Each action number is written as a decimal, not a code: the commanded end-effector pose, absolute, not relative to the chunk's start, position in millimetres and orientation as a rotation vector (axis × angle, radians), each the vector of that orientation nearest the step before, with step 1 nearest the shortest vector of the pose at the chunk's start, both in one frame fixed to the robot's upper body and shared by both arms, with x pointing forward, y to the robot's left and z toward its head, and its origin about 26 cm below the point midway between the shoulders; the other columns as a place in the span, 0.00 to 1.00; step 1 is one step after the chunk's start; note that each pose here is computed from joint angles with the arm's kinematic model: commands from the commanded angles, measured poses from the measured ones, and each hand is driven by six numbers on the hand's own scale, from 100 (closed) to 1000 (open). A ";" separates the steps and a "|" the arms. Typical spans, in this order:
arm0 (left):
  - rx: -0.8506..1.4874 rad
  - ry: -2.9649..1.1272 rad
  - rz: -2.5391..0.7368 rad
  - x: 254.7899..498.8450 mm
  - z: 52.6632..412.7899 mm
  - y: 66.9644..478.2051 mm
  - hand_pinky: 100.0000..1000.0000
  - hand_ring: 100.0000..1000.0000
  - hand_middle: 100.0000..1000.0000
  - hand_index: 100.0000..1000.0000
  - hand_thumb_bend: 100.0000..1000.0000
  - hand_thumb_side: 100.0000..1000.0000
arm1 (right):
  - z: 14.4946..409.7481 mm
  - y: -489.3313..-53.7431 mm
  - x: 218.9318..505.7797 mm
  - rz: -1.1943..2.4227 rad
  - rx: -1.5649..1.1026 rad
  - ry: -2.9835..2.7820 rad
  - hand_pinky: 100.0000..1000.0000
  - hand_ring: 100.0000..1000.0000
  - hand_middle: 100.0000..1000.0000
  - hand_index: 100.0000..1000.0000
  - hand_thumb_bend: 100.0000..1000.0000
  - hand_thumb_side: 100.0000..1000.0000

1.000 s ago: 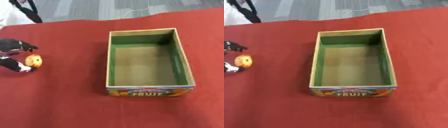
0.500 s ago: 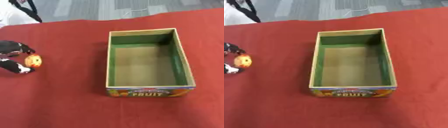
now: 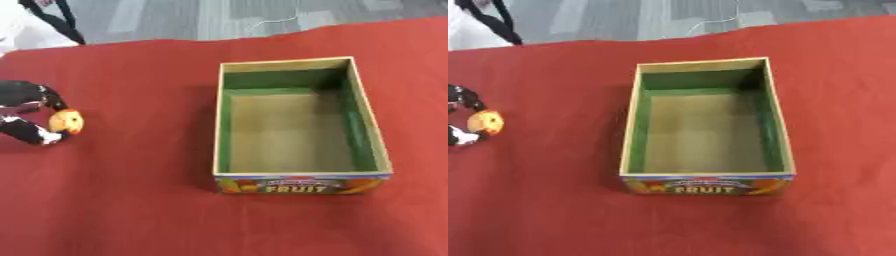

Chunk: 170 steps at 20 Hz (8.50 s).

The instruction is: Pick up objects on the table and place them in the box.

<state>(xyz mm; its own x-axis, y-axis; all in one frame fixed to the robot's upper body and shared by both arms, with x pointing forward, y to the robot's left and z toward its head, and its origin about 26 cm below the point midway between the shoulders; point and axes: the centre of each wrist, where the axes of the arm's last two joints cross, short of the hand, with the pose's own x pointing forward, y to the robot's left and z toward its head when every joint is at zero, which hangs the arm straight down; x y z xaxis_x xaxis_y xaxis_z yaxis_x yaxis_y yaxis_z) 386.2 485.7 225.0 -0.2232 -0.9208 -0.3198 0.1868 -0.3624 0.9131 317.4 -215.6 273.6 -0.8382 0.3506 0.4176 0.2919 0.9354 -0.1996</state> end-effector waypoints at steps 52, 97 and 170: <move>1.318 -1.654 -1.593 379.6 318.8 417.0 0.26 0.43 0.35 0.51 0.00 0.17 | 259.4 -209.7 313.0 0.098 -0.436 -2.611 0.85 0.85 0.58 0.80 0.00 1.00; 1.102 -2.103 -1.909 439.6 299.9 190.9 0.25 0.42 0.34 0.49 0.00 0.17 | 272.5 -180.4 311.8 -0.021 -0.267 -2.734 0.84 0.85 0.58 0.80 0.00 1.00; 0.846 -1.687 -2.303 453.5 239.0 181.3 0.72 0.90 0.91 1.00 0.54 1.00 | 275.2 -177.2 311.5 -0.025 -0.241 -2.747 0.84 0.84 0.58 0.80 0.00 1.00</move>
<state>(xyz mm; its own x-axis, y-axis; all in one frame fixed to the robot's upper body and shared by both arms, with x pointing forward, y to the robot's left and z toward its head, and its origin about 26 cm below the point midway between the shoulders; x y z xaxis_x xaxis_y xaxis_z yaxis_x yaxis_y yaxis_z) 455.5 174.1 222.7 -0.8238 -0.4767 -0.3067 -0.1691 -0.3099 0.9356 315.6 -176.7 268.1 -0.9001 0.1705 0.4010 0.1731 0.9844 -0.0302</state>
